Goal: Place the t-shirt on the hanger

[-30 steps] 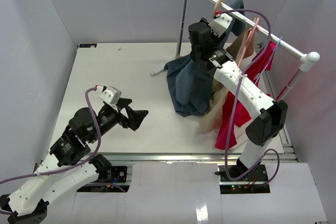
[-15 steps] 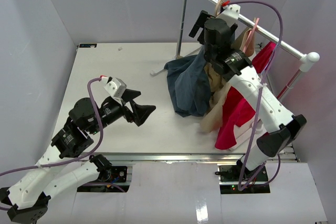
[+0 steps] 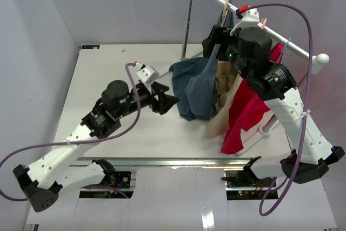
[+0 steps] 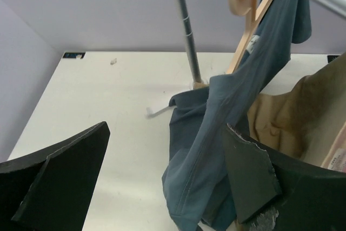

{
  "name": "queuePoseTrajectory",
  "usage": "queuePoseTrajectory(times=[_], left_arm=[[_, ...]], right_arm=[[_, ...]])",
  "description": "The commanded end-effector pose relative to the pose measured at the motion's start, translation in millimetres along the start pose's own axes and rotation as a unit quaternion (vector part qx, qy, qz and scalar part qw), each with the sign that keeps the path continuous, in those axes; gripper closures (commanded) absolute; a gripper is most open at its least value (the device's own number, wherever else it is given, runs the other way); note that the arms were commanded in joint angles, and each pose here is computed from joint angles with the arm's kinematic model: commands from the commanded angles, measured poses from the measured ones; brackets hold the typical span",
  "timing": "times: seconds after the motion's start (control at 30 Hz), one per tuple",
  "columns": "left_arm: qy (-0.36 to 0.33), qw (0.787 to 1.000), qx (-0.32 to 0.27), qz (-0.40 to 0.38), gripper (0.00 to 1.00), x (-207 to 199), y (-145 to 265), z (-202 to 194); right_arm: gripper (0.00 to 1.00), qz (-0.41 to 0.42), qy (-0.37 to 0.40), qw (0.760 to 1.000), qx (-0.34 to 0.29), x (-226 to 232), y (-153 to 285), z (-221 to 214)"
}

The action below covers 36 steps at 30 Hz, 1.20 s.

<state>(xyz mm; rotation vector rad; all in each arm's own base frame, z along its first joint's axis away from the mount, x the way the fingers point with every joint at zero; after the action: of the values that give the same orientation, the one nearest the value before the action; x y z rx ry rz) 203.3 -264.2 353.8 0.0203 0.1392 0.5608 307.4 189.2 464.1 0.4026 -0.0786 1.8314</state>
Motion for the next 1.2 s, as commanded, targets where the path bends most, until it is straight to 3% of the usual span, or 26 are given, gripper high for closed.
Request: queuePoseTrajectory(times=[0.0,0.07,0.27,0.47,0.5,0.67,0.7,0.9,0.97,1.07,1.17], left_arm=[[-0.029,0.996,0.000,-0.084,0.31,-13,-41,1],[-0.027,0.994,0.016,-0.100,0.32,-12,-57,-17],[-0.090,0.992,-0.011,-0.090,0.26,5,-94,-24],[-0.118,0.988,-0.002,-0.103,0.22,13,-129,-37],[-0.120,0.987,-0.001,-0.104,0.25,14,-134,-37],[-0.123,0.991,0.017,-0.052,0.90,35,-149,-44],[-0.124,0.991,0.022,-0.043,0.99,38,-150,-43],[-0.139,0.988,0.003,0.063,1.00,70,-132,-15],[-0.116,0.990,0.000,0.083,1.00,85,-124,0],[-0.073,0.992,-0.012,0.101,1.00,113,-112,17],[-0.063,0.993,-0.034,0.092,1.00,113,-99,30]], right_arm=[[0.10,0.038,0.026,0.999,0.011,0,29,0],[0.10,0.045,0.025,0.999,-0.001,0,38,7],[0.10,0.097,0.020,0.995,-0.012,11,58,14],[0.10,0.101,0.030,0.994,-0.028,12,64,28],[0.10,0.104,0.031,0.994,-0.029,13,65,29],[0.10,0.119,0.027,0.992,-0.043,14,74,32],[0.10,0.119,0.029,0.992,-0.042,12,76,30],[0.10,0.103,0.036,0.993,-0.045,-3,82,15],[0.10,0.102,0.040,0.993,-0.053,-6,85,14],[0.10,0.089,0.043,0.993,-0.057,-13,87,11],[0.10,0.088,0.044,0.994,-0.056,-15,87,6]])
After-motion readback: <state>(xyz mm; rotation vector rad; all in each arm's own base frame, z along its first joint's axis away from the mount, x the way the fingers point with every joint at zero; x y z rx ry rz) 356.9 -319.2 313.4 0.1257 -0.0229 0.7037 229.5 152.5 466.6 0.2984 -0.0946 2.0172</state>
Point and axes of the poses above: each gripper's point midway between its finger pads, its own y axis back along the fingers, its own x axis along the line the jaws close on, z = x × y, the point moved 2 cm from there along y, back along the fingers, and after that the axes turned 4 degrees about -y, right-handed, at the moved point
